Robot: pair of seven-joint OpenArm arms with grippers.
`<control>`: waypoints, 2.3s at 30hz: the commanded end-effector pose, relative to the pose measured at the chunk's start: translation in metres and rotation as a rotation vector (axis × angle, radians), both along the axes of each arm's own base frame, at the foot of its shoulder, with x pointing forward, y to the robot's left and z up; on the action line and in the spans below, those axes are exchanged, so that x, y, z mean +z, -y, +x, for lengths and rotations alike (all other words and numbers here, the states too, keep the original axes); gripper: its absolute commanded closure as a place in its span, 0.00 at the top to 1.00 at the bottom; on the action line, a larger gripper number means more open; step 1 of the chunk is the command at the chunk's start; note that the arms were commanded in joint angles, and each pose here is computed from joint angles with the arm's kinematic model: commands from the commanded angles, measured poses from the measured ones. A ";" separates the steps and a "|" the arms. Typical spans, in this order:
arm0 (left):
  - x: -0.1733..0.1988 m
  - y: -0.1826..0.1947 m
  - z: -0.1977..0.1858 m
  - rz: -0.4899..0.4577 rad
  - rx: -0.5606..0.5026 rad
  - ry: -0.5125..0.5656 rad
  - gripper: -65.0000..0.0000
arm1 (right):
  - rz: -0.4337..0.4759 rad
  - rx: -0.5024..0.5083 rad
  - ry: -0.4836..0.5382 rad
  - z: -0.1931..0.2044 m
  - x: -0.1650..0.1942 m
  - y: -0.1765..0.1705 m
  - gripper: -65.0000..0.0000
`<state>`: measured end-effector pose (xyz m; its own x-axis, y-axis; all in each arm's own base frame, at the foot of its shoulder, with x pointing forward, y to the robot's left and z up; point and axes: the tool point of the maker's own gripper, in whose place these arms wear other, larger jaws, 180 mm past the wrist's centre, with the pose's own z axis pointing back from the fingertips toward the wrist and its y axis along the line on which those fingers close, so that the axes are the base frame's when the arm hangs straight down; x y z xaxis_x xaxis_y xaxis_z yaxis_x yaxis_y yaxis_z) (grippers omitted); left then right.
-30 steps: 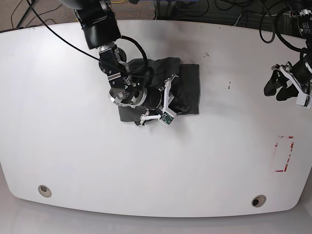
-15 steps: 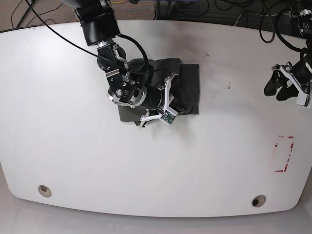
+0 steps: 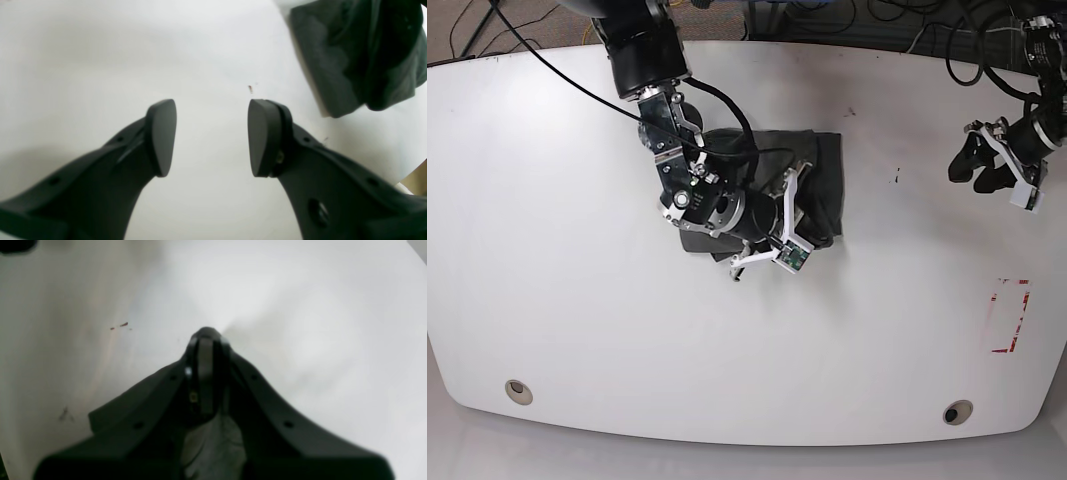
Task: Layout the t-shirt on the table in an organized manner, then fold the t-shirt properly
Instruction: 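Press and tuck the folded bundle with the right gripper to flatten it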
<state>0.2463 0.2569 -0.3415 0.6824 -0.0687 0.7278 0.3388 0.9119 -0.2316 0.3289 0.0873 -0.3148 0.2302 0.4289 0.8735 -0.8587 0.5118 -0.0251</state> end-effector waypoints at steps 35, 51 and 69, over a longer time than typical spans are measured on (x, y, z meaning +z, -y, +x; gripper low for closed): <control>-0.011 0.026 -0.001 -0.018 -0.027 -0.003 0.49 | 0.246 -0.070 -0.030 0.026 0.021 -0.051 0.51; -0.011 0.082 -0.003 -0.042 -0.195 -0.003 0.49 | 0.220 -0.215 0.106 0.035 0.061 0.000 0.70; 0.012 0.089 0.007 -0.014 -0.231 0.073 0.49 | 0.016 -0.099 -0.090 -0.053 -0.028 0.028 0.41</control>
<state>0.2468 0.1668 -0.3423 0.6289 -0.2210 0.7454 0.5462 0.8079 -0.2213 0.2679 0.0584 -0.3482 0.3646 0.4097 0.8362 -0.8051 0.5899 0.0621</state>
